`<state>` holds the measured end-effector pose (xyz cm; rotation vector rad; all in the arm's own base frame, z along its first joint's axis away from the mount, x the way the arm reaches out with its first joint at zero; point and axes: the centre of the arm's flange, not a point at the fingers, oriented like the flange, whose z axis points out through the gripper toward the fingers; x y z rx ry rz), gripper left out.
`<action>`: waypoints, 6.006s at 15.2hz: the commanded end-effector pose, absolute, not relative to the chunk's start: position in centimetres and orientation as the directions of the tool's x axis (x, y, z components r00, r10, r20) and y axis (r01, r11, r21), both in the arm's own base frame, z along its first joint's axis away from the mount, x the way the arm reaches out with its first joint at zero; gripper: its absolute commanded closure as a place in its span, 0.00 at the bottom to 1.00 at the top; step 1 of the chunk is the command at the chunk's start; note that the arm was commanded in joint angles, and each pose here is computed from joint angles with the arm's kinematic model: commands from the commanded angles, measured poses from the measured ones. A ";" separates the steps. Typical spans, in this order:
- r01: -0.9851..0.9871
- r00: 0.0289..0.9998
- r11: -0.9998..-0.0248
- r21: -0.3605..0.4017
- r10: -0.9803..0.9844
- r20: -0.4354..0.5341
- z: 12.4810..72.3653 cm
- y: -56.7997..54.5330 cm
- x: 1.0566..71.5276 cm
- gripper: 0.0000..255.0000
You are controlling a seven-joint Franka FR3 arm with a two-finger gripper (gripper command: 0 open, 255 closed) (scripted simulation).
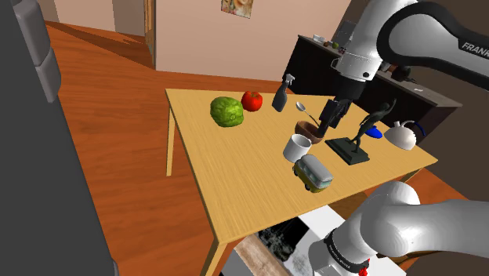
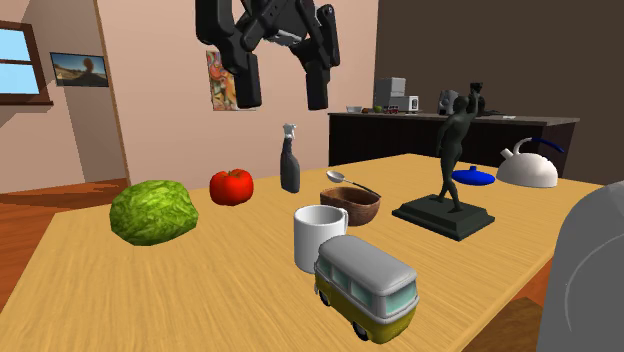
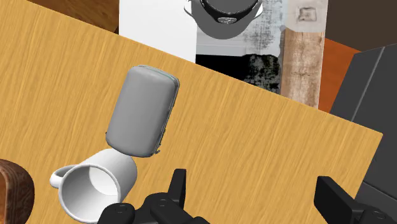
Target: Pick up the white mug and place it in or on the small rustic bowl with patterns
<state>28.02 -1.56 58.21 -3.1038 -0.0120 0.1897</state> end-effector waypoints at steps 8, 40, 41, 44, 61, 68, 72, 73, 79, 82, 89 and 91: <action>0.014 0.997 -1.000 -0.021 0.015 -0.071 51.6 -6.9 30.6 0.00; 0.027 0.999 -1.000 0.000 0.027 0.023 35.8 -17.0 36.4 1.00; 0.027 0.999 -1.000 0.000 0.027 0.023 35.8 -17.0 36.4 1.00; 0.027 0.999 -1.000 0.000 0.027 0.023 35.8 -17.0 36.4 1.00; 0.027 0.999 -1.000 0.000 0.027 0.023 43.2 -17.0 36.4 1.00; 0.027 0.999 -1.000 0.000 0.027 0.023 46.9 -17.0 36.4 1.00; 0.027 0.999 -1.000 0.000 0.027 0.023 49.0 -17.0 36.4 1.00; 0.027 0.999 -1.000 0.000 0.027 0.023 49.5 -17.0 36.4 1.00; 0.027 0.999 -1.000 0.000 0.027 0.023 51.5 -20.8 37.2 1.00; 0.027 0.999 -1.000 0.000 0.027 0.023 52.1 -24.6 38.0 1.00; 0.027 0.999 -1.000 0.000 0.027 0.023 53.4 -33.6 39.8 1.00; 0.027 0.999 -1.000 0.000 0.027 0.023 53.8 -36.2 40.4 1.00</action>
